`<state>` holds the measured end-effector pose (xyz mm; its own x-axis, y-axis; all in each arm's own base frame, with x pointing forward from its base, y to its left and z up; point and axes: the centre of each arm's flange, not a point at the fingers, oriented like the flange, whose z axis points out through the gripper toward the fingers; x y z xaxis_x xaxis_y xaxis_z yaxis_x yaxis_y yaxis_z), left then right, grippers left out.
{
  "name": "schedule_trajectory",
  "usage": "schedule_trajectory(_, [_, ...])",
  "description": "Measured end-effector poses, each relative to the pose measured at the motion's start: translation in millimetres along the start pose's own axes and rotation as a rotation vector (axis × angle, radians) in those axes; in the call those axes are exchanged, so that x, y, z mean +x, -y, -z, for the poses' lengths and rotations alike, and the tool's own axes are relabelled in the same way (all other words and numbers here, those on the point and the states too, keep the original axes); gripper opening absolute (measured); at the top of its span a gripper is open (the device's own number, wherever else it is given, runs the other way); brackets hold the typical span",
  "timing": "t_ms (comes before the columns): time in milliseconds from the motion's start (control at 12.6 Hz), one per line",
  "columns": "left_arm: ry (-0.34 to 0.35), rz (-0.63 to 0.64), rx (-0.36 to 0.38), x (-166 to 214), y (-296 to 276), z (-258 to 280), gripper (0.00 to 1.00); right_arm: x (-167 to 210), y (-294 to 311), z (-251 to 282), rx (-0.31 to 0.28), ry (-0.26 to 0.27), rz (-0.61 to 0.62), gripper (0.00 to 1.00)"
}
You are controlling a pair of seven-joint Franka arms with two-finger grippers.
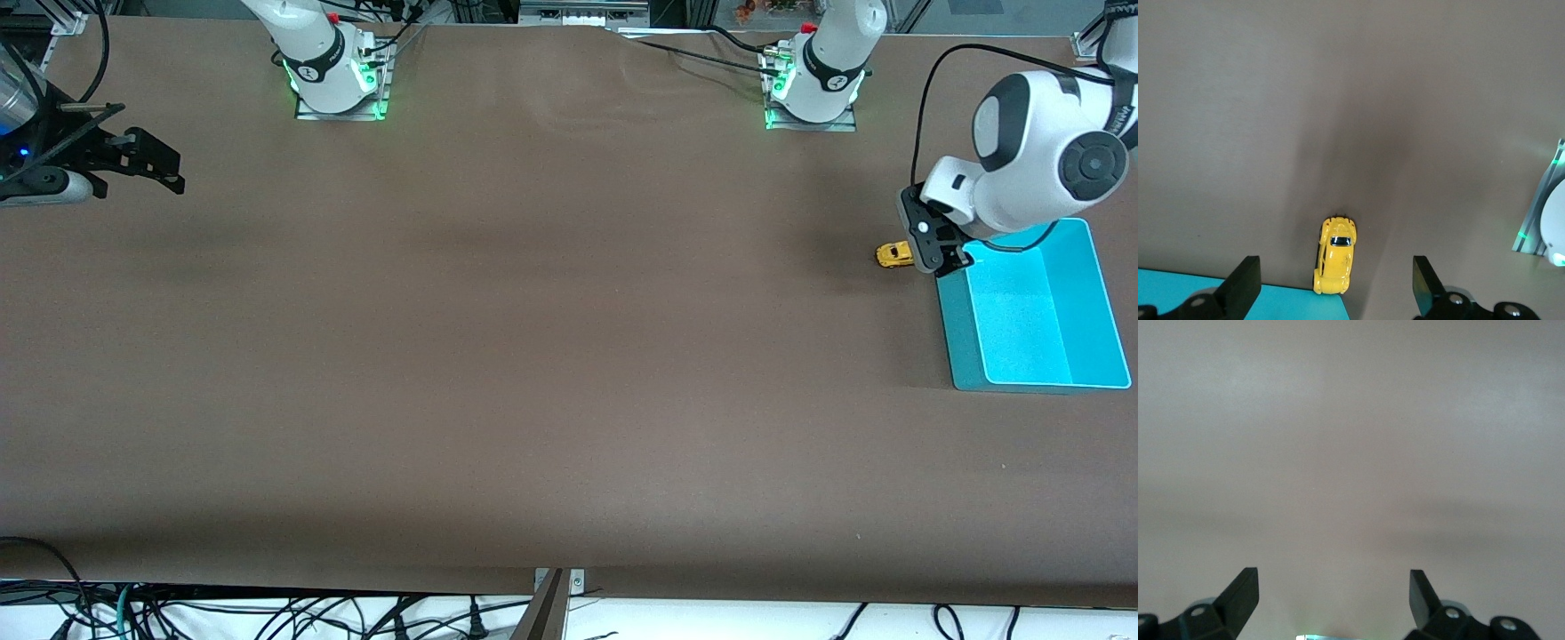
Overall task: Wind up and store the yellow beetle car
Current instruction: 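Lower the left gripper and close it on the yellow car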
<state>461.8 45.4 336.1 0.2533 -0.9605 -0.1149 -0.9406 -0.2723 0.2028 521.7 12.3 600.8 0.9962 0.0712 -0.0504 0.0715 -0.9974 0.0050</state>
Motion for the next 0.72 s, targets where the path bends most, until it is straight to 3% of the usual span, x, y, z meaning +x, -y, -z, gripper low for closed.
schedule_trajectory(398, [-0.022,-0.143,0.143,-39.8,-15.2,-52.5,1.00,4.4,-11.5,-3.5,0.007,0.007,-0.020,1.00])
schedule_trajectory(716, [-0.037,-0.156,0.180,-75.6,-18.0,-90.5,1.00,5.1,-14.2,11.6,0.004,-0.025,-0.025,1.00])
